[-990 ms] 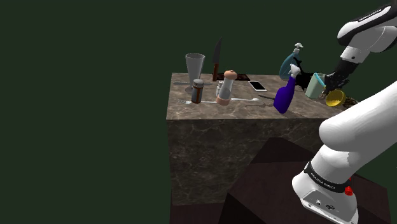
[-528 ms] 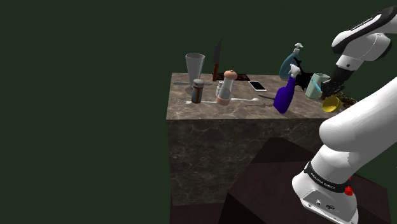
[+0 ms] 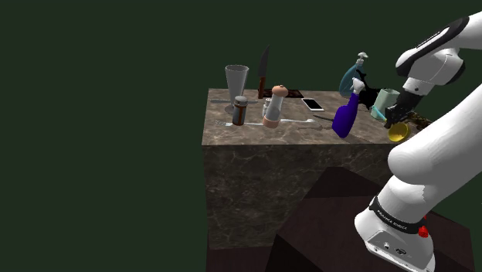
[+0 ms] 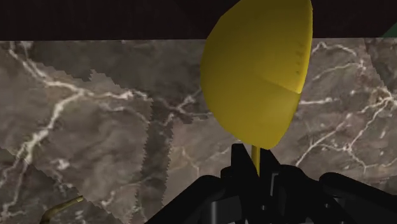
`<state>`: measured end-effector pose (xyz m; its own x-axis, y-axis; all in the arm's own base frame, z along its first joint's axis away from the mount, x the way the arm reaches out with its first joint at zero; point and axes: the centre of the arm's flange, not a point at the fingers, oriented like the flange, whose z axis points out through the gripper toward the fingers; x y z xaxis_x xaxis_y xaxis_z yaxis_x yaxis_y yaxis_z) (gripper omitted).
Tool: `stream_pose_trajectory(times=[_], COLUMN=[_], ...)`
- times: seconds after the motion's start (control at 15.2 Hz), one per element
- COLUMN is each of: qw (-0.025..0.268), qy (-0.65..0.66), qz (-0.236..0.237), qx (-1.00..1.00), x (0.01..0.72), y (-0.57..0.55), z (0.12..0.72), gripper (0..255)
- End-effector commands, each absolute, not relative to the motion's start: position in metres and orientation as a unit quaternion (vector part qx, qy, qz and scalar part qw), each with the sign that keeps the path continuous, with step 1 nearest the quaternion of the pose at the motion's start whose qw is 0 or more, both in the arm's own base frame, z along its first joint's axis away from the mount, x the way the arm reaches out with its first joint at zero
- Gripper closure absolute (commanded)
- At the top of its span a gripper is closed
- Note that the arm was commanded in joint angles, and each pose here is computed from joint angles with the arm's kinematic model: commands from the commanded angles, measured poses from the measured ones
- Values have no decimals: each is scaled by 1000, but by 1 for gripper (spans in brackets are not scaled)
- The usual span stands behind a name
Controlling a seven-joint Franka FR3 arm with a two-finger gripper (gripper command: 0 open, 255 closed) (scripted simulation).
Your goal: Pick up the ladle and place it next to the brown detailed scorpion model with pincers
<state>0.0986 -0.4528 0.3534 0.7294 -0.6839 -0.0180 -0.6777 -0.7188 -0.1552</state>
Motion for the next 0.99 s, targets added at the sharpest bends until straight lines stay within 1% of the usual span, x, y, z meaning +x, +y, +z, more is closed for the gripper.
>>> stream_pose_trajectory(times=[0.0,0.46,0.53,0.86,0.92], qw=[78,78,78,78,78], qy=[368,368,368,368,368], qz=[-18,-18,-18,-18,-18], qx=[-926,-926,-926,-926,-926], x=[98,98,98,98,97], y=[-451,-451,-451,-451,-453], z=[343,343,343,343,356], gripper=[255,255,0,0,0])
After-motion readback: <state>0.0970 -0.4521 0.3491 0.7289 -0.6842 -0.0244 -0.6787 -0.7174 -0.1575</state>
